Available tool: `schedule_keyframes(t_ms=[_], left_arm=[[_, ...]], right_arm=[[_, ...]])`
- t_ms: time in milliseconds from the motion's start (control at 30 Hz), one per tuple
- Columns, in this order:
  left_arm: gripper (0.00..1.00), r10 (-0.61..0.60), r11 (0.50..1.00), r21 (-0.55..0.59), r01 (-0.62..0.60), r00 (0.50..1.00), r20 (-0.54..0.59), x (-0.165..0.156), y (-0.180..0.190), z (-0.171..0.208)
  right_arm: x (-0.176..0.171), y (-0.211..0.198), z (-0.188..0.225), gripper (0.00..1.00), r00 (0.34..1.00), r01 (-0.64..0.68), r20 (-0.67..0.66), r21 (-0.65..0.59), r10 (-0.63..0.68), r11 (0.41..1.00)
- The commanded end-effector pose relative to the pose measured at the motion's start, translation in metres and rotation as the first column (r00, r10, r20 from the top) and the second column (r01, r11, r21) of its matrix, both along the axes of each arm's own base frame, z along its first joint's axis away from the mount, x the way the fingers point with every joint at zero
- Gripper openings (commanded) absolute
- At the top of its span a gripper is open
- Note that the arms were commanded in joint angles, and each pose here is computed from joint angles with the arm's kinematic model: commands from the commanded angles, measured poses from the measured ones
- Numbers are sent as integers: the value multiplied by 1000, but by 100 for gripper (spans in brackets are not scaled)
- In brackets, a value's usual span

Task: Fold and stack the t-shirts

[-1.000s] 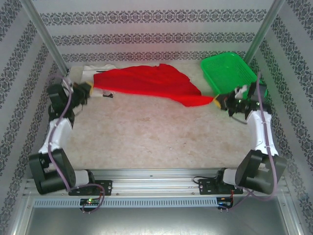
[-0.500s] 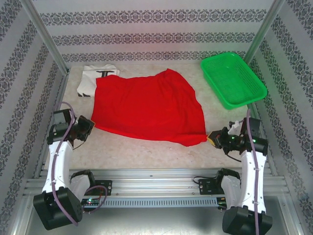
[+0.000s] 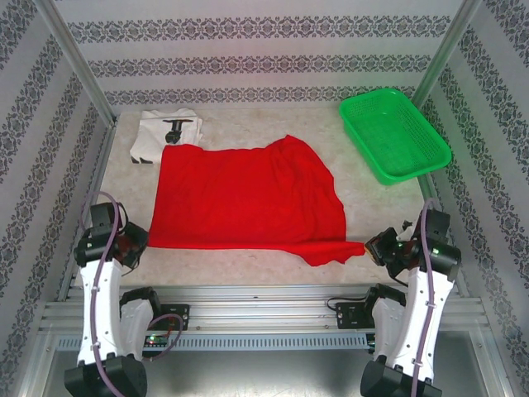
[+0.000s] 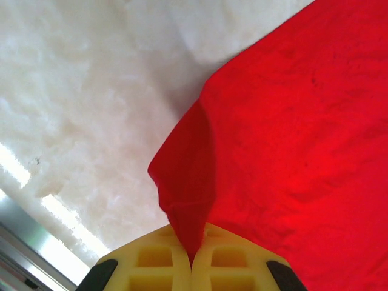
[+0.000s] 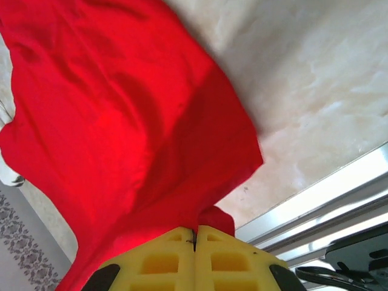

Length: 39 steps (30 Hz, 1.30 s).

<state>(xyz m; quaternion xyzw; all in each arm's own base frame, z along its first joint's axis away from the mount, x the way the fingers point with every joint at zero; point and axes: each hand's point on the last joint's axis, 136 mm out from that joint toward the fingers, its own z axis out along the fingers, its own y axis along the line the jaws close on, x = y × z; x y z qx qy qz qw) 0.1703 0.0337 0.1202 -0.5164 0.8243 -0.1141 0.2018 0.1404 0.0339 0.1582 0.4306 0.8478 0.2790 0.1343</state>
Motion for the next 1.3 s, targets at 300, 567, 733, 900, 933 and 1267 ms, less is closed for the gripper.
schedule_keyframes(t_ms=[300,567,733,900,933,1267], left_arm=[[0,9,1000,12,-11,995,96,34,9,24],[0,-24,995,101,15,996,89,67,31,34],[0,-37,995,97,27,994,101,86,34,35],[0,-54,996,83,44,990,127,103,34,38],[0,-60,996,73,51,990,129,107,33,37],[0,-141,990,36,139,986,86,133,29,23]], right_arm=[[39,50,-5,0,972,-230,85,121,221,966],[93,58,-4,0,935,-347,77,6,345,938],[120,75,-2,0,893,-444,67,-31,445,896],[137,77,-5,0,884,-460,61,-54,463,886],[140,78,-7,0,883,-464,55,-55,467,884],[158,74,-13,0,866,-496,15,-93,500,863]])
